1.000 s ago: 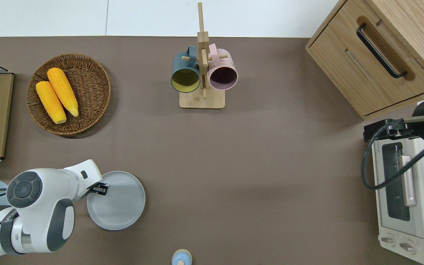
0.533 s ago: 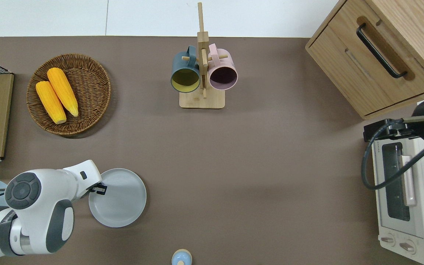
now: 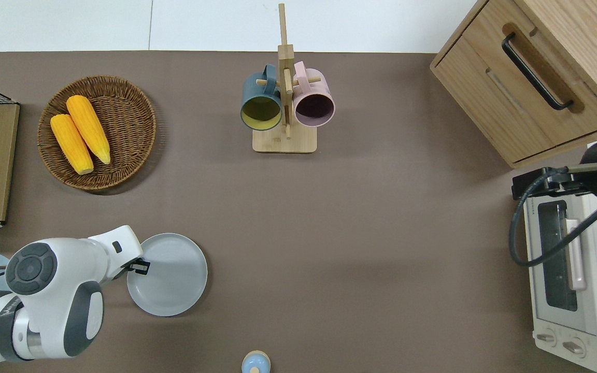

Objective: Pick gray plate from table and place it on lower plate rack with left arm

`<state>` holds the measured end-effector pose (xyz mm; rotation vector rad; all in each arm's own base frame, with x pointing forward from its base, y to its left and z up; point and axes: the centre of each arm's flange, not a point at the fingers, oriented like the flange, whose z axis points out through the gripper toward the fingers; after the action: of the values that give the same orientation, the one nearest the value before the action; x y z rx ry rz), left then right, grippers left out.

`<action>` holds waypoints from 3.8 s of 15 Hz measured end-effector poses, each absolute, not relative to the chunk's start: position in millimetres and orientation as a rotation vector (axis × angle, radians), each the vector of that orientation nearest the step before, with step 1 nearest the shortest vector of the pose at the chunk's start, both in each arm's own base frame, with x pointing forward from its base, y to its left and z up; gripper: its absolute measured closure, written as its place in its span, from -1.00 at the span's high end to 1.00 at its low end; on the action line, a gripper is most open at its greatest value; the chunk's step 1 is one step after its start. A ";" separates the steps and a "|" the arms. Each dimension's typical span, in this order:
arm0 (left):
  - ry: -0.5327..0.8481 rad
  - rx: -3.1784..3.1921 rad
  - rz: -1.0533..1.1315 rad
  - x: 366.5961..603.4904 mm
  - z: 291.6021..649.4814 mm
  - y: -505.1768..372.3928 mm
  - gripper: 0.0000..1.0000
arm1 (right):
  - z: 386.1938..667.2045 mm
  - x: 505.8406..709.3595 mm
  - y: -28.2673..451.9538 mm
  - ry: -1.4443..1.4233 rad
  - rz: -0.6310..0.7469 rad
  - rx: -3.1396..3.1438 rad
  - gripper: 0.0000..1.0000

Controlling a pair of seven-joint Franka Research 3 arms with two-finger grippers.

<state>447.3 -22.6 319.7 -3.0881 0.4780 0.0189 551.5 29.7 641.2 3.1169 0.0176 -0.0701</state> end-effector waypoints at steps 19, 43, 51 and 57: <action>0.395 -3.108 0.228 485.0 483.1 -3.3 -0.98 | 641.2 551.5 29.7 0.018 -0.070 3.117 0.97; 0.291 -2.750 0.206 478.8 599.4 23.2 -0.98 | 641.2 551.5 29.7 0.018 -0.070 3.117 0.97; 0.194 -2.447 0.216 474.4 612.3 11.0 -0.98 | 641.2 551.5 29.7 0.018 -0.070 3.117 0.97; 0.123 -2.371 0.245 474.0 587.4 9.2 -0.98 | 641.2 551.5 29.7 0.018 -0.070 3.117 0.97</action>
<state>474.0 9.2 587.4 -2.3707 0.1229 0.2451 551.5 29.7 641.2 3.1169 0.0176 -0.0701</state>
